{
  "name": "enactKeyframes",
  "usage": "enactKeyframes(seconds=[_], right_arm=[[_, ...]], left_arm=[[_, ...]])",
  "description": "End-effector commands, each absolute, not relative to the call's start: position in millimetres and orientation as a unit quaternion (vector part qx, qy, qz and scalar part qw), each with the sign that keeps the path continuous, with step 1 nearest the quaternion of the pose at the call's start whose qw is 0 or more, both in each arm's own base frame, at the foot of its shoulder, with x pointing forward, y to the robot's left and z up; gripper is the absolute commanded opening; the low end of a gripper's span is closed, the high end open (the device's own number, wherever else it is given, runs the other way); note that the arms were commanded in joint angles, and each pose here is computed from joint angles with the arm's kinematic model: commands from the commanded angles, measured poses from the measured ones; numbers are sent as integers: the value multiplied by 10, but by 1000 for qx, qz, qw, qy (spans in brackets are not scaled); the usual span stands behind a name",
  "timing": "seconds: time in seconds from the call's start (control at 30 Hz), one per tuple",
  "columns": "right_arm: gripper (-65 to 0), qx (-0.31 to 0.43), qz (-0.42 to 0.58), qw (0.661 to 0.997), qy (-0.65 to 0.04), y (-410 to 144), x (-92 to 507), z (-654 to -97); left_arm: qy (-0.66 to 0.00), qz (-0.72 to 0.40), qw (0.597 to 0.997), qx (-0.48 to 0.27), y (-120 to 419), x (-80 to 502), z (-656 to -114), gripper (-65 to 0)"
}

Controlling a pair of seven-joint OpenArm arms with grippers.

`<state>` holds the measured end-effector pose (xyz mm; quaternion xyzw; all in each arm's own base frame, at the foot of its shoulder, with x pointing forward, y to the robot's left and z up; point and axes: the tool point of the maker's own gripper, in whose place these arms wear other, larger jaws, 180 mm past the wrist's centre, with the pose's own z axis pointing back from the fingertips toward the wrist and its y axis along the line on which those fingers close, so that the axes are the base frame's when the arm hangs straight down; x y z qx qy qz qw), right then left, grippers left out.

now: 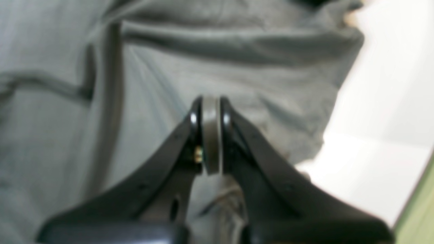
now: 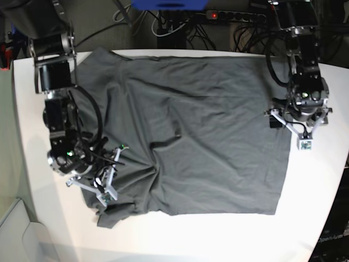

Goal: Layout the t-shirt on the table in an organized manner, then fold the t-shirt properly
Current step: 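Grasp the shirt side with the right gripper and pull it outward, then reach the left gripper into the shirt's middle and smooth the bunched fabric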

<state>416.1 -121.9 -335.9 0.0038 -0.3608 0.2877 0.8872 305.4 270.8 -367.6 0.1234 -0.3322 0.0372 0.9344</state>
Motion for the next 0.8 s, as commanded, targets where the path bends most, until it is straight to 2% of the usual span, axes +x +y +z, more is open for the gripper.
enactKeyframes(seconds=[0.0,0.13,0.33,0.77], right_arm=[[-650,-7,281,879,-386,-1299,4171,-3156],[-650,-27,229,897,-376,-1701,3729,-3236],[-650,-31,177,929,-323,-2054,3175,-3649],[-650,-14,160,947,-278,-2103,2674,-4051]], left_arm=[[-362,39,921,139,2798,3190,-3471,-132],[-365,40,920,138,2798,3218,-3458,-132],[-376,42,916,136,2797,3319,-3382,-132],[-383,47,915,115,2627,3393,-3387,-132]])
